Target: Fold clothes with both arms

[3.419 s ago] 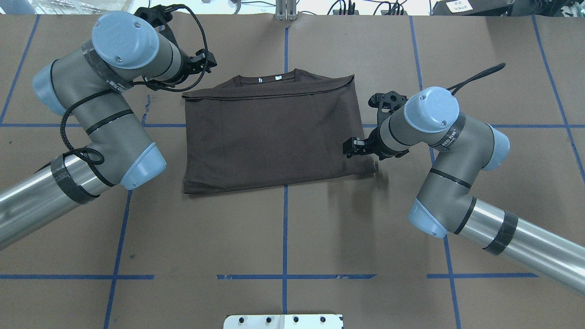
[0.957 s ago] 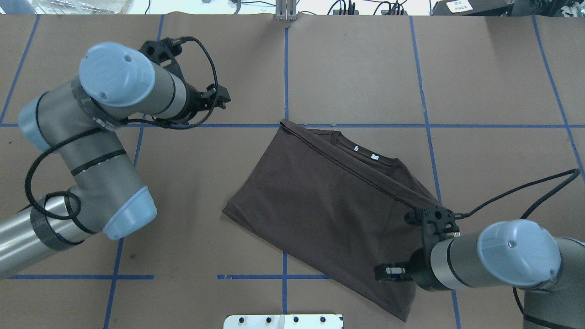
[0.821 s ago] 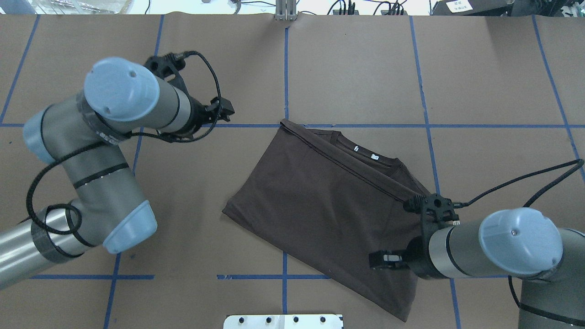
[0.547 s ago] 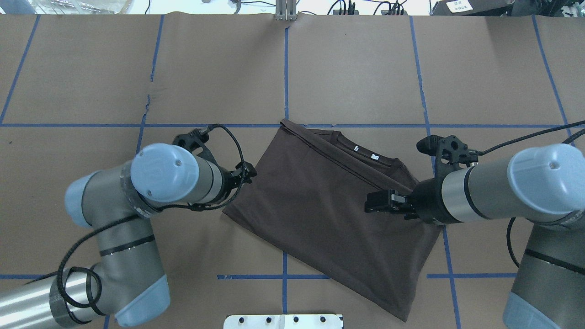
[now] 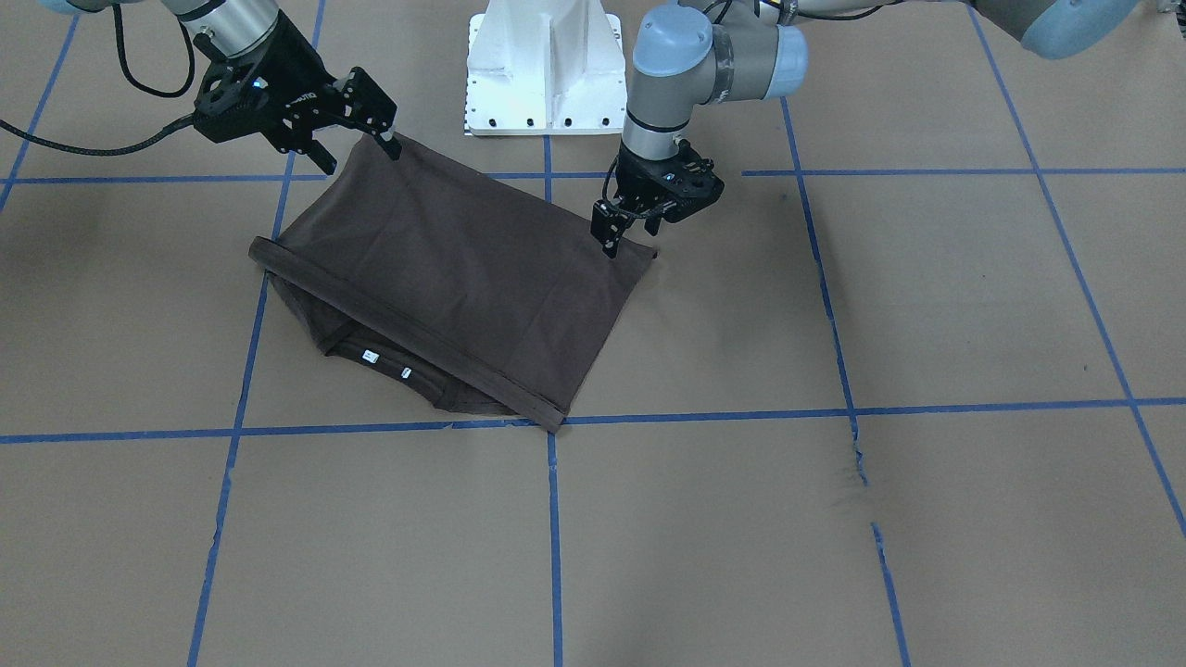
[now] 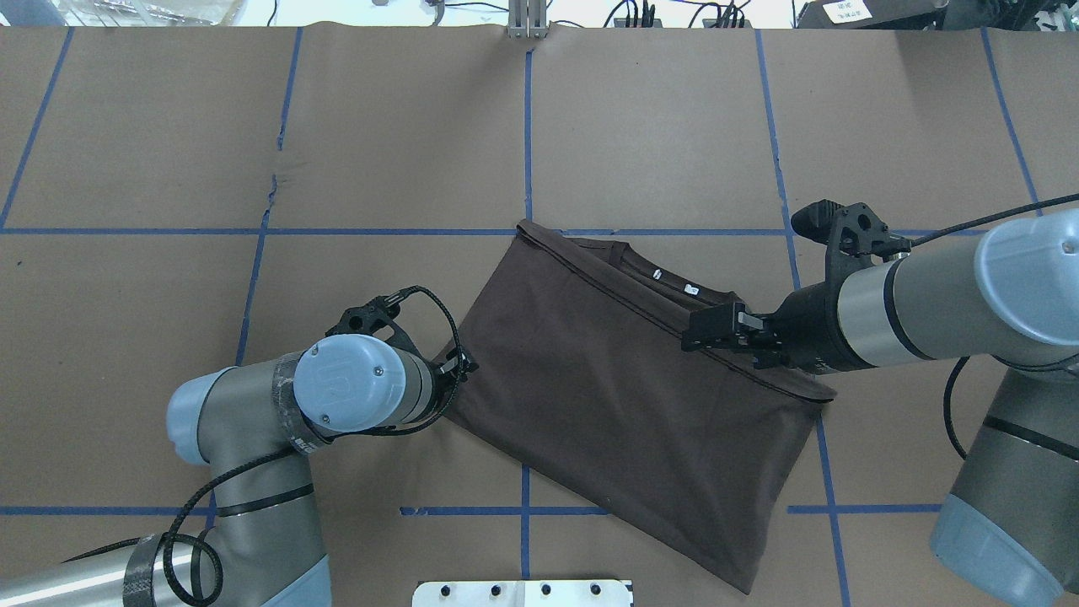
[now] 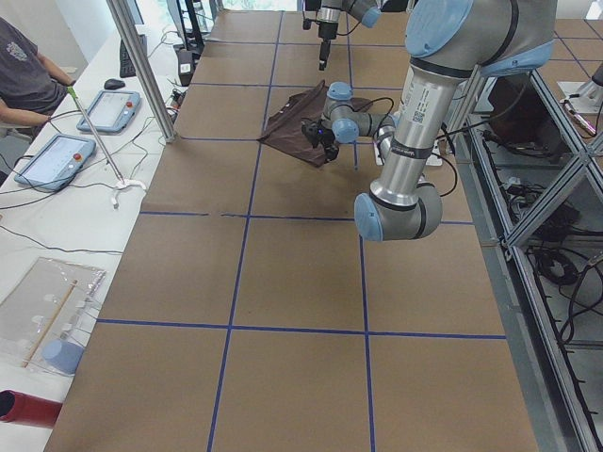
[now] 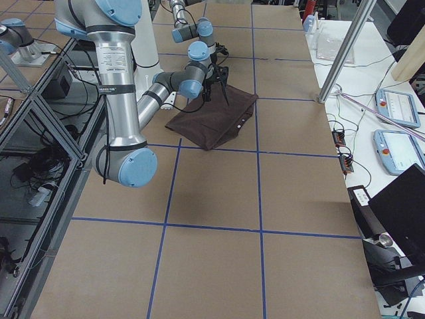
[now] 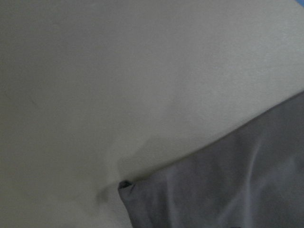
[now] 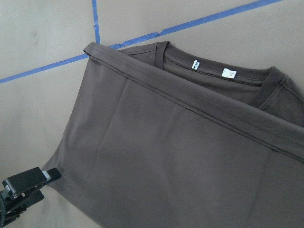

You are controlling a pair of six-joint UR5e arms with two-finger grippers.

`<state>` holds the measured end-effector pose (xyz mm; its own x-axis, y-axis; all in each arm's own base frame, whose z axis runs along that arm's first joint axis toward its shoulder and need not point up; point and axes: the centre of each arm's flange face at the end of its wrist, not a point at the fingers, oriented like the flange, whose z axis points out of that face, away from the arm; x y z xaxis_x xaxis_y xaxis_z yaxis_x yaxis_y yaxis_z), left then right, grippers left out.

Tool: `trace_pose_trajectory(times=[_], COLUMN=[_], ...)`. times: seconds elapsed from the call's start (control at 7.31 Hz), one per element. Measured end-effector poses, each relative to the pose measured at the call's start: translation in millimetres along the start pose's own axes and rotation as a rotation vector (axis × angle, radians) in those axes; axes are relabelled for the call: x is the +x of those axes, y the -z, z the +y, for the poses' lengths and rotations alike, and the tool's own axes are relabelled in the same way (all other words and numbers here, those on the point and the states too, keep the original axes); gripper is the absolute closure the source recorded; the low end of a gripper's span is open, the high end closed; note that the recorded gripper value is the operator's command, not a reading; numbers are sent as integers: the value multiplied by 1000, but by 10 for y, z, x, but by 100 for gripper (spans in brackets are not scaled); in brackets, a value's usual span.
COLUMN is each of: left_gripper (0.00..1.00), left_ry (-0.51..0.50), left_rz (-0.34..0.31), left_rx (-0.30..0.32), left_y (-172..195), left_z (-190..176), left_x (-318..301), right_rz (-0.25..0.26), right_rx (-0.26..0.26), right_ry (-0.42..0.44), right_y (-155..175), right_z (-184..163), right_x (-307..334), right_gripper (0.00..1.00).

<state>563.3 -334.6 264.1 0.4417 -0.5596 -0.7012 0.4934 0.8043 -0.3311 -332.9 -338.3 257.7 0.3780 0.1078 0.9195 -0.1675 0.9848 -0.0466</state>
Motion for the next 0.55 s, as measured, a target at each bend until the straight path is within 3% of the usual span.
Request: trace_pose_trajectory(times=[0.14, 0.27, 0.55], left_gripper=[26, 38, 93], left_ry=[3, 6, 8], left_rz=[-4, -9, -14], left_rx=[12, 25, 37], left_y=[-31, -73, -110], left_z=[-44, -84, -119], left_x=[-2, -8, -12], right_rz=[-3, -4, -4], right_rx=[1, 2, 1], right_ry=[0, 0, 0], right_y=[6, 8, 5], right_z=[-10, -13, -17], right_x=[-14, -20, -20], right_gripper=[0, 0, 0])
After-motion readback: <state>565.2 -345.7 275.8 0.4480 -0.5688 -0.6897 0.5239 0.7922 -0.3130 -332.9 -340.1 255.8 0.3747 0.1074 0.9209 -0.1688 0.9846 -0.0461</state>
